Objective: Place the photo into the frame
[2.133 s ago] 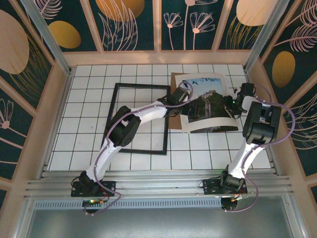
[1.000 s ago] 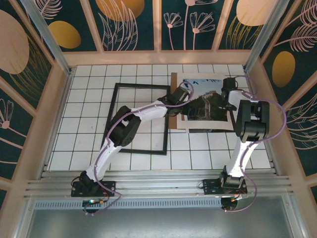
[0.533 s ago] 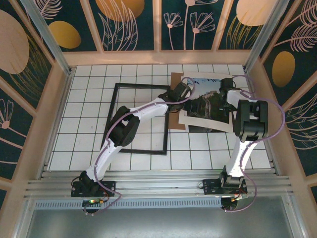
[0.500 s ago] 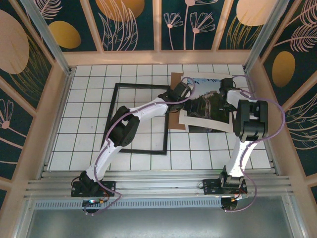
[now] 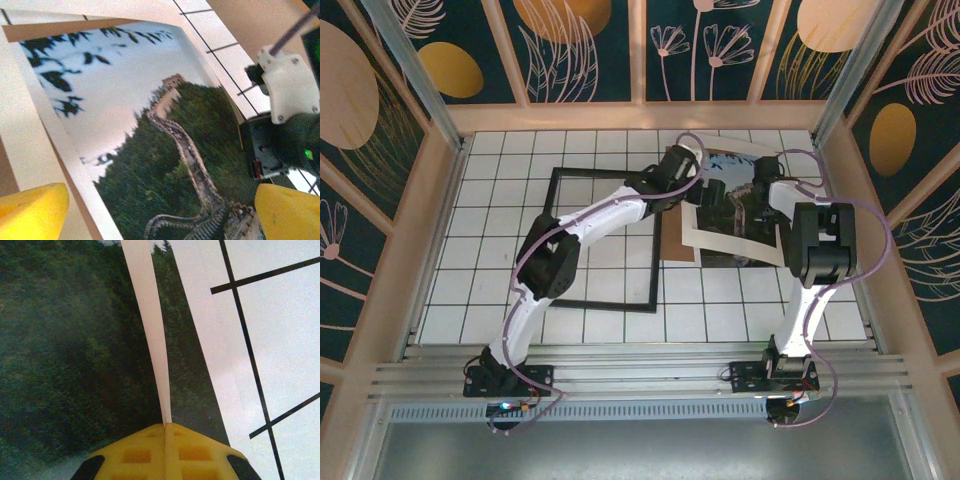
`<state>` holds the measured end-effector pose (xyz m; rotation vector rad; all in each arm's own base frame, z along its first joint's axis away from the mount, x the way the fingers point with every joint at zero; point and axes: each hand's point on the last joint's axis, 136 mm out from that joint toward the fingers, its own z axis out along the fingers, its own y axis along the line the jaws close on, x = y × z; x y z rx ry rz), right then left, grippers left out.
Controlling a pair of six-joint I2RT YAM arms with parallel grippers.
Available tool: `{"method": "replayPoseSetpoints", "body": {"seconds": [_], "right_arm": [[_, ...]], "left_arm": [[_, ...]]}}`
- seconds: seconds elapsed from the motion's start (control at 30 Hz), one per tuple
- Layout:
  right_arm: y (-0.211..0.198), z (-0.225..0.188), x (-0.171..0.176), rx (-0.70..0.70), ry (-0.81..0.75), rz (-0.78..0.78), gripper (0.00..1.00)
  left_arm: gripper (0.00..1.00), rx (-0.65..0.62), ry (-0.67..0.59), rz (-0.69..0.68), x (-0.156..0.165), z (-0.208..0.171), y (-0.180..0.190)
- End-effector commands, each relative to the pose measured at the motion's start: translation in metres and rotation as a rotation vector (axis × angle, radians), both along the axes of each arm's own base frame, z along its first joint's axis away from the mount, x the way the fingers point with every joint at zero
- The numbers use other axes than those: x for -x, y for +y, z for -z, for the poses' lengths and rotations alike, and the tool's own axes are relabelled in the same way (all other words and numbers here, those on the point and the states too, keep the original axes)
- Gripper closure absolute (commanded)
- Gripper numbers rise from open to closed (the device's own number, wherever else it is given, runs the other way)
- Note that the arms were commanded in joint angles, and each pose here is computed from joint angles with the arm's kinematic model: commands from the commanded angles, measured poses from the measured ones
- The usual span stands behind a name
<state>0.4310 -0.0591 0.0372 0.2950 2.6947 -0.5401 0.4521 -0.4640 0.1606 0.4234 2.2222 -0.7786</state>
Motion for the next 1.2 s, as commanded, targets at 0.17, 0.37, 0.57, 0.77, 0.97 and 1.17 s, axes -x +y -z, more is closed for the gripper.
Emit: {"method": "replayPoseSetpoints", "body": {"seconds": [0.17, 0.37, 0.57, 0.77, 0.97, 1.17], "right_arm": [[0.006, -0.016, 0.002, 0.005, -0.031, -0.011, 1.0], [0.01, -0.018, 0.001, -0.001, -0.038, -0.017, 1.0], [0.013, -0.024, -0.001, -0.005, -0.051, -0.023, 1.0], [0.016, -0.028, 0.0, -0.002, -0.056, -0.032, 1.0], [0.017, -0.027, 0.002, 0.004, -0.051, -0.036, 1.0], [0.017, -0.023, 0.003, 0.011, -0.044, -0.037, 1.0]], "left_arm": [[0.05, 0.094, 0.129, -0.07, -0.036, 0.016, 0.029], [0.07, 0.127, 0.195, -0.098, -0.044, 0.035, 0.035], [0.11, 0.171, 0.271, -0.095, -0.05, 0.057, 0.034], [0.2, 0.235, 0.305, -0.046, -0.05, 0.059, 0.022], [0.33, 0.285, 0.313, -0.044, -0.059, 0.055, 0.028], [0.44, 0.32, 0.304, -0.018, -0.061, 0.043, 0.03]]}}
